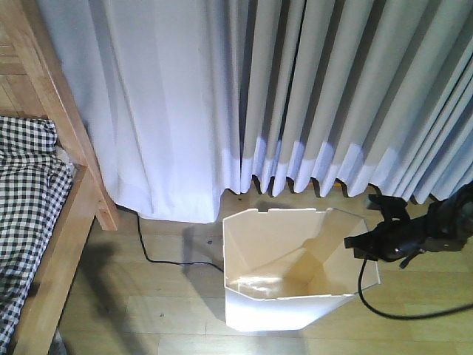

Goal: Move trash bin to bedside with robot
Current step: 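Lower the held bin onto the floor beside the bed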

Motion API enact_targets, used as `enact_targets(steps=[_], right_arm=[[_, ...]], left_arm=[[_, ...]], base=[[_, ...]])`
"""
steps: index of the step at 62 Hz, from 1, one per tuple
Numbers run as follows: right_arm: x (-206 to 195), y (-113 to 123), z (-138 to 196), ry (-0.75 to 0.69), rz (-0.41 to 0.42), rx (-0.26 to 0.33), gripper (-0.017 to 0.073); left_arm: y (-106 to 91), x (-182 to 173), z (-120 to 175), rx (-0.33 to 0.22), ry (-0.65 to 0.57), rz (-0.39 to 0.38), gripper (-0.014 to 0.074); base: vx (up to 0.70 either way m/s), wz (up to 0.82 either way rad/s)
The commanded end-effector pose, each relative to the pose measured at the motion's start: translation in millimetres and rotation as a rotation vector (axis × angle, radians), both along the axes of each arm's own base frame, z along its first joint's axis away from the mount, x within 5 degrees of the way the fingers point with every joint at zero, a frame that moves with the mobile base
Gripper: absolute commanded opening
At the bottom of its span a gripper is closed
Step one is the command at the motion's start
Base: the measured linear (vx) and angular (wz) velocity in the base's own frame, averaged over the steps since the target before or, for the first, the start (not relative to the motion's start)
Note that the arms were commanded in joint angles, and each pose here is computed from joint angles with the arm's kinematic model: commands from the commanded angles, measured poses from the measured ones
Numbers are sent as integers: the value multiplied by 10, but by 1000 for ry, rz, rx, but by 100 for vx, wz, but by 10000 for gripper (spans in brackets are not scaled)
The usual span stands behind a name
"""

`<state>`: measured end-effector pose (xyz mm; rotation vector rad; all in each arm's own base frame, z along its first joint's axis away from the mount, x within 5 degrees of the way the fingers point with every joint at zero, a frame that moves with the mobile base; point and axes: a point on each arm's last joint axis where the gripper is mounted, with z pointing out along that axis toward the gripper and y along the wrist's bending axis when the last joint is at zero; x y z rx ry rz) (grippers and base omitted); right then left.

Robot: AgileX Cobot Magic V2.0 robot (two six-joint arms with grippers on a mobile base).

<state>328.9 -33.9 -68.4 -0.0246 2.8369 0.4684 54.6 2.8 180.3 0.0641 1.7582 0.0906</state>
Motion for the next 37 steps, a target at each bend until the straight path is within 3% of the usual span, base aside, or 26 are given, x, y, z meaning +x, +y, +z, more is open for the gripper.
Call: enact_targets(steps=[1,13,37], right_arm=[[294,65,169,-130,-29,161,-3],[445,36,-168,-109,-73,181,-3],[651,16,-618,-88,-73,203,-3]], left_arm=[[-14,13,-24,-12,-55,-16,-6],[-14,13,-24,-12,-55,-16,-6],[-14,13,-24,-12,-55,-16,-6]], base=[[0,0],[0,0],[0,0]])
